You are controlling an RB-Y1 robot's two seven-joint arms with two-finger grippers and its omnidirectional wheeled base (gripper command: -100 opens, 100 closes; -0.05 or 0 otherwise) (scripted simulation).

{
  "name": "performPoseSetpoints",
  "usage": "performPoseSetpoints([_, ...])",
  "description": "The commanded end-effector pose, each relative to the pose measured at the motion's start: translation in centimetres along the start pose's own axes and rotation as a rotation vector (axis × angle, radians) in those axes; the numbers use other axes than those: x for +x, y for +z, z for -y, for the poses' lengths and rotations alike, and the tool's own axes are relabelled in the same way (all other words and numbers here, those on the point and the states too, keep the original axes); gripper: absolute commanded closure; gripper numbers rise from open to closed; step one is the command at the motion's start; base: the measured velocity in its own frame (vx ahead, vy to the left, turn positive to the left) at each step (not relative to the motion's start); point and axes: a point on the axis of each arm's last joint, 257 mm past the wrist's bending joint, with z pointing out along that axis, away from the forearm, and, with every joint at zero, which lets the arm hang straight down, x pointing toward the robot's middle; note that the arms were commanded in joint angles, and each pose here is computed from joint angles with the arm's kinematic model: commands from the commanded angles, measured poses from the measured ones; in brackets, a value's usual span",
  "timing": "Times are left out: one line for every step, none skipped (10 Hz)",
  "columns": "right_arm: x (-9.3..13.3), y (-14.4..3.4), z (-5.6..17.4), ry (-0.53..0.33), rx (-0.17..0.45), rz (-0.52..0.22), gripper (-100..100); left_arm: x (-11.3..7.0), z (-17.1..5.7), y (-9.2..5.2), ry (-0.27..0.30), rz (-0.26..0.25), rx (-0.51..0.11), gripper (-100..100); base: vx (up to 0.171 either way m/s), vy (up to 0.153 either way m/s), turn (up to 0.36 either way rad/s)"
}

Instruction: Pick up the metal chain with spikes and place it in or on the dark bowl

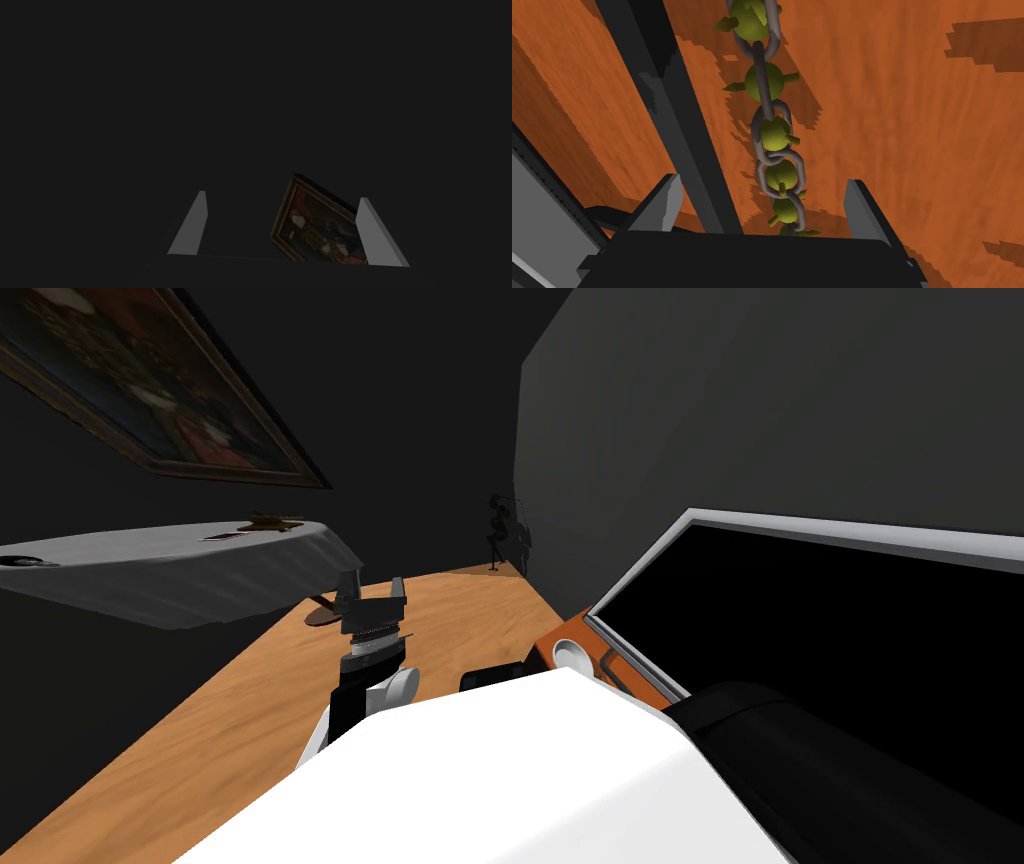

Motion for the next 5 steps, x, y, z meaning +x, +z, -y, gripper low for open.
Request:
performPoseSetpoints([1.44, 0.07, -1.25, -0.033, -0.021, -0.029, -100, 0.00, 0.00, 0.00, 0.000, 0.000, 0.000, 0, 0.058, -0.039, 0.115])
performPoseSetpoints([1.44, 0.07, -1.25, -0.033, -0.021, -0.029, -100, 0.00, 0.00, 0.00, 0.000, 0.000, 0.000, 0, 0.027, -0.019, 0.032])
performPoseSetpoints([1.67, 0.12, -1.73, -0.035, -0.029, -0.033, -100, 0.00, 0.00, 0.00, 0.000, 0.000, 0.000, 0, 0.000, 0.000, 0.000])
performPoseSetpoints([1.47, -0.04, -1.39, -0.033, -0.024, -0.030, -100, 0.00, 0.00, 0.00, 0.000, 0.000, 0.000, 0, 0.000, 0.000, 0.000])
performPoseSetpoints([1.50, -0.04, -1.45, -0.034, -0.025, -0.031, 0, 0.00, 0.00, 0.00, 0.000, 0.000, 0.000, 0, 0.000, 0.000, 0.000])
